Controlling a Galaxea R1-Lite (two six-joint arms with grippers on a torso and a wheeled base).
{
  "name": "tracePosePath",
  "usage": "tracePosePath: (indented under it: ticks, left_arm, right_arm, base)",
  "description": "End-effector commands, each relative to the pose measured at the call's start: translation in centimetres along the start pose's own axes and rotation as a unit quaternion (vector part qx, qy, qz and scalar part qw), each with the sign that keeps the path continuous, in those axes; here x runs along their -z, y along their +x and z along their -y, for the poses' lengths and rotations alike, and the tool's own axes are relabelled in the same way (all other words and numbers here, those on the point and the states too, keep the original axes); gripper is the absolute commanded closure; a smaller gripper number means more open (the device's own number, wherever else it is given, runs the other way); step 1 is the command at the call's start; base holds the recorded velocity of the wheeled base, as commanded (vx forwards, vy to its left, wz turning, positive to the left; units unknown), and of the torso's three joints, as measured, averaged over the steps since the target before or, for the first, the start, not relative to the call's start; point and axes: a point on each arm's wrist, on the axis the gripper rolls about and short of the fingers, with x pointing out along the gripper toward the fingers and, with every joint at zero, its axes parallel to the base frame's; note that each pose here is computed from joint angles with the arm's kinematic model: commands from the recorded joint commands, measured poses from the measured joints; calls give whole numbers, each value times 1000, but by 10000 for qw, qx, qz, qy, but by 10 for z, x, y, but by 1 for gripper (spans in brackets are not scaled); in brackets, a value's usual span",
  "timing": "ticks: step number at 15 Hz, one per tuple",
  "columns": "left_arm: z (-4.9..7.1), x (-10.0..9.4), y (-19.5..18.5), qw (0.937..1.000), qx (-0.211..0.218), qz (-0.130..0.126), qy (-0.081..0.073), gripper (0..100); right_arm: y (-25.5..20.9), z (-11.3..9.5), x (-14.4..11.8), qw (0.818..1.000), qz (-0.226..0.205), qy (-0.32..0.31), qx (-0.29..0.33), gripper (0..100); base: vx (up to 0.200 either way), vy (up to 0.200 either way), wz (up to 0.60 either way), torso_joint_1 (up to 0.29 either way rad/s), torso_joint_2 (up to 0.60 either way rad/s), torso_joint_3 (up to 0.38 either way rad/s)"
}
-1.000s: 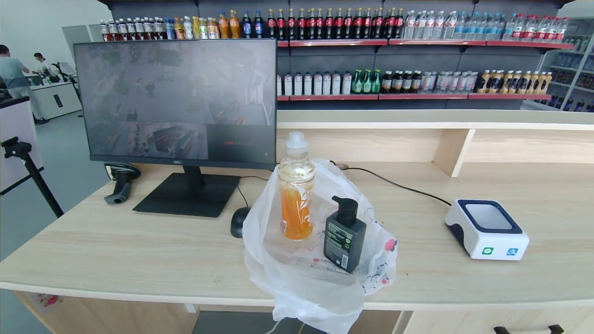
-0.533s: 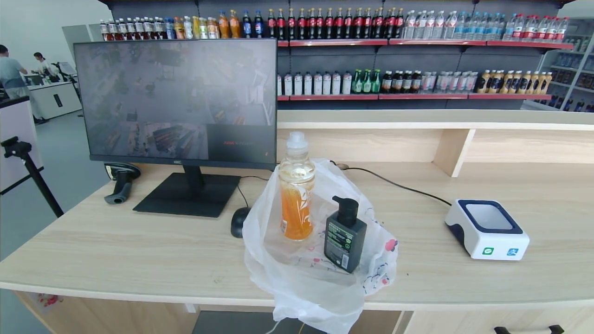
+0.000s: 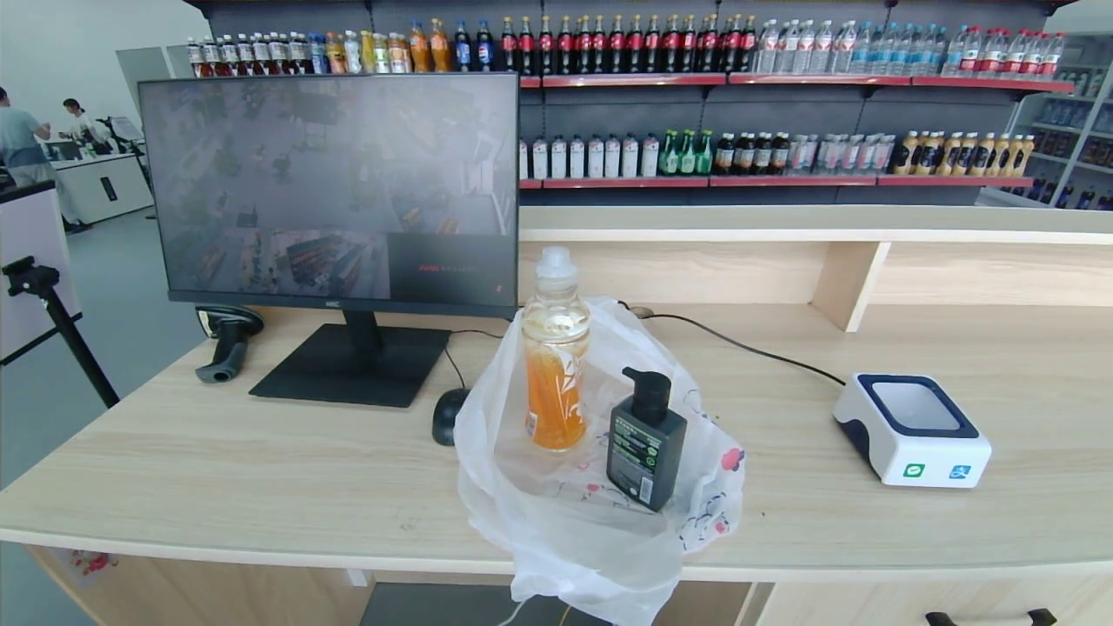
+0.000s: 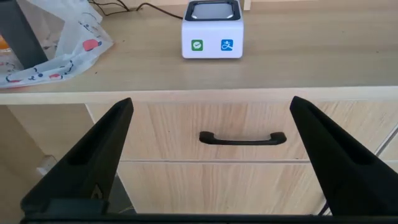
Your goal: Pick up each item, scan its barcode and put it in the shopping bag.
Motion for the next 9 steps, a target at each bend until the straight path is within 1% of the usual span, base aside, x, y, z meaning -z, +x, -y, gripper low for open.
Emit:
tracePosePath:
  ticks: [1,4,6,9]
  left_arm:
    - [0,0,0,10000,0,3,-2,0]
    - [0,0,0,10000,0,3,-2,0]
    - [0,0,0,10000,0,3,-2,0]
    - [0,0,0,10000,0,3,-2,0]
  right_arm:
    - [0,0,0,10000,1,2,-8,0]
    - [0,0,0,10000,1,2,-8,0]
    - [0,0,0,10000,1,10,-8,0]
    - [0,0,0,10000,1,2,0,0]
  base:
    - [0,0,-600,7,2,12]
    - [0,0,-600,2,1,4]
    - [0,0,0,0,0,0]
    - [-200,0,0,-1,5,5]
